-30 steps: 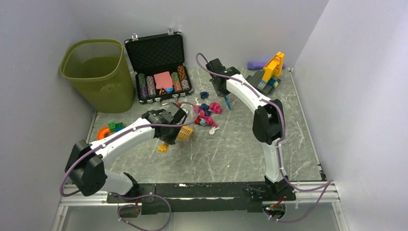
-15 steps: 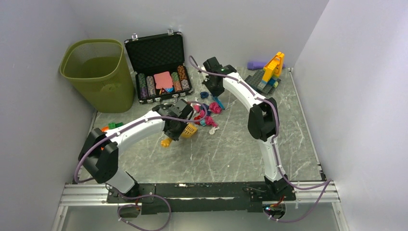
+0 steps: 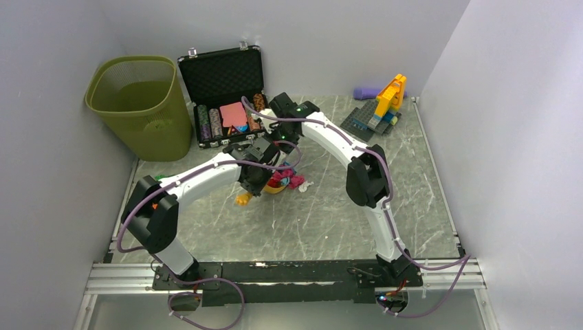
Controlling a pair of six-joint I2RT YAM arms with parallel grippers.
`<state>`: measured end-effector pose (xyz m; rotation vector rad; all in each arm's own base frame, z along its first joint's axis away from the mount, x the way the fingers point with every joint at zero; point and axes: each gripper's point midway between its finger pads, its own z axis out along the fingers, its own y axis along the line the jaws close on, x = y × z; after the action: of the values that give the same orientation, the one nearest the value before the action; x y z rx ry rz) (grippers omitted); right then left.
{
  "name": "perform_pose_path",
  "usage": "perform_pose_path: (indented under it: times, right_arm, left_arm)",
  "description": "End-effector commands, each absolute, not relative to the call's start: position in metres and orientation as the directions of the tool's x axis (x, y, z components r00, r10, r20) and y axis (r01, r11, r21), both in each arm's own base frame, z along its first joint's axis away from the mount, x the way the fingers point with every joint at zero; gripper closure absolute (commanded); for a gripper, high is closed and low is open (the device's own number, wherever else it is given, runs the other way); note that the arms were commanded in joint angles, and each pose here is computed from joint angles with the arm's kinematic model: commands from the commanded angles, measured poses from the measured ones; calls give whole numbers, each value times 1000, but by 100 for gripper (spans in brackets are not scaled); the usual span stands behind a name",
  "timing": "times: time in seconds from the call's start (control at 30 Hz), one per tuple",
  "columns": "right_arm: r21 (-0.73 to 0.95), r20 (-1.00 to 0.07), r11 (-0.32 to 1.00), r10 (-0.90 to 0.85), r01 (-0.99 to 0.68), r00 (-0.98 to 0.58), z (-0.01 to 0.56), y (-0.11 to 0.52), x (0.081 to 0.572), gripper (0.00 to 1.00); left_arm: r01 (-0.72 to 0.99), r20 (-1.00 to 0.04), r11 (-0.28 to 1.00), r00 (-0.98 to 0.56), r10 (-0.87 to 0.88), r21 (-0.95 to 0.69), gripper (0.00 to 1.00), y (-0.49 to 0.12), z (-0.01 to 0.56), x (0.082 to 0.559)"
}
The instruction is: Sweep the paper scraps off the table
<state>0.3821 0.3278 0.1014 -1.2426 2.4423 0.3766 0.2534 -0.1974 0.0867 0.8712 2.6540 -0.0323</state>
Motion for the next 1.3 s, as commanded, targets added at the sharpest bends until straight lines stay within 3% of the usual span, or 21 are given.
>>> perform_pose_path:
  times: [0.0,0.13,0.4,0.6,1.27]
  right_arm:
    - [276,-451,503,-685,-819,-572,120,342,343,100]
    - [304,-460,524,-650,-795,-605,133,338,339,100]
    - [294,-443,628,-578,-721,-685,144,329,339,100]
    - [153,-438,762,-519,-630,-734,154,305,347,100]
    - [-9,-592,873,-397,-487,-701,231,260,357,100]
  left_arm:
    - [591,-354,803,-736,577,79,100,-206,89,263]
    - [568,-380,820,-745,548,69,100,-210,84,262]
    - [543,-537,833,-673,508,107,100,-223,91,257]
    - [554,-633,831,-626,456,50,100,-231,103,251]
    - [544,-692,839,-605,394,3,100,-223,127,237]
